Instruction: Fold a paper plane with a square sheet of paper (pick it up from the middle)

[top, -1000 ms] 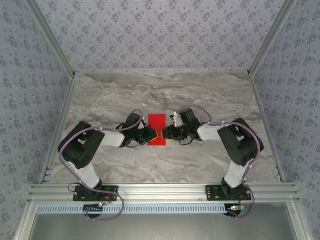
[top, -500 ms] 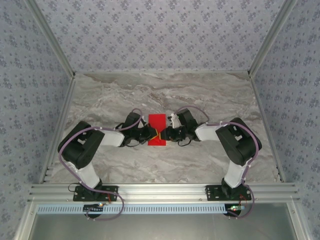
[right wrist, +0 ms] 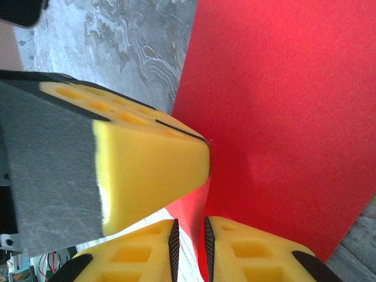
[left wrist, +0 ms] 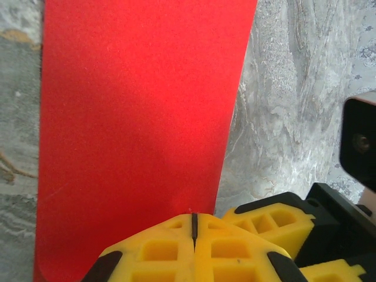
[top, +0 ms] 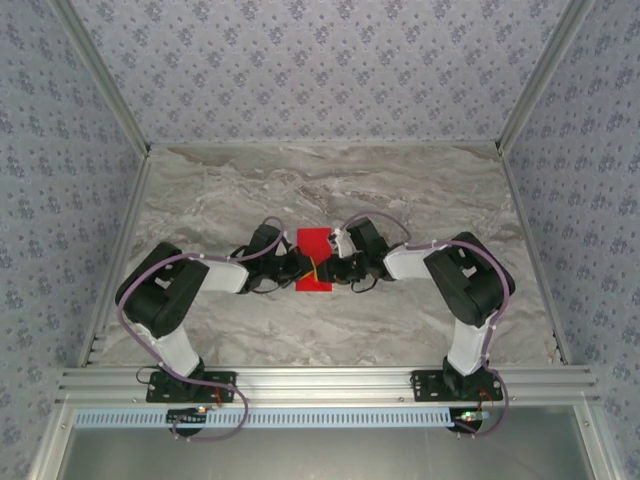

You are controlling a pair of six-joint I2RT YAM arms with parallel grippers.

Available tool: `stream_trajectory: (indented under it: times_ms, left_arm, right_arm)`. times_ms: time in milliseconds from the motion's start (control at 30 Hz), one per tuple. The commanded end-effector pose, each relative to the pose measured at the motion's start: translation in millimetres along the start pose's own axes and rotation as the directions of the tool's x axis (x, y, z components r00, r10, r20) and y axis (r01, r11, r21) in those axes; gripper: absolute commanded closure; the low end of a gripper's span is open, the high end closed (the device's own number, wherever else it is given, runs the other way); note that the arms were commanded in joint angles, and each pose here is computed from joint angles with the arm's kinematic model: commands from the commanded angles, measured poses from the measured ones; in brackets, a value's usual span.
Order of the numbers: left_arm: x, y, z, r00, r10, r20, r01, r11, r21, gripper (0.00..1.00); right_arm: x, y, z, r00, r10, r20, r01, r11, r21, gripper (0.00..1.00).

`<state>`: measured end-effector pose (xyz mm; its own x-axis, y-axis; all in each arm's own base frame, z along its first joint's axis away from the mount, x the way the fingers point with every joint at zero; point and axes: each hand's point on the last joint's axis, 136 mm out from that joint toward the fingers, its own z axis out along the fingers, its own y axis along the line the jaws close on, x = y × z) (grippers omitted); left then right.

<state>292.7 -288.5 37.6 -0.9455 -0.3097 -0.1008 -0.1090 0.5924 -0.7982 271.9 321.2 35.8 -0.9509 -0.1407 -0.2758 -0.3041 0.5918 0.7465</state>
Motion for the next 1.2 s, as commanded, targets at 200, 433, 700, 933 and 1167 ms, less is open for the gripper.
stream_trajectory:
  times_ms: [200,433,700,933,1167]
  left_arm:
    - [-10.1,-17.0,-6.9,0.999,0.022,0.041,-0.024,0.998,0.052,0.99]
    - [-15.4,-26.5,-25.6,0.996,0.031,0.087,-0.038,0.996,0.077,0.89]
    - [-8.9,-27.5,-31.3,0.996,0.03,0.086,-0.04,0.993,0.115,0.77]
    - [-3.9,-32.3,-20.0,0.998,0.035,0.049,-0.042,0.988,0.148,0.78]
    - [-5.3,-39.2,-8.8,0.999,0.049,0.024,-0.052,0.986,0.158,0.79]
  right_arm:
    - [5.8,-3.3,4.3,1.0,-0.007,-0.028,0.007,1.0,0.015,0.89]
    - [-7.2,-12.3,-6.2,0.998,0.039,0.054,-0.04,0.999,0.018,0.98]
    - [-17.3,-14.6,-18.5,0.988,0.107,0.111,-0.103,0.994,-0.035,0.98]
    - [-20.5,-18.6,-25.3,0.983,0.122,0.14,-0.118,0.992,-0.04,0.97]
    - [-20.2,-20.5,-25.8,0.983,0.125,0.136,-0.122,0.992,-0.034,0.96]
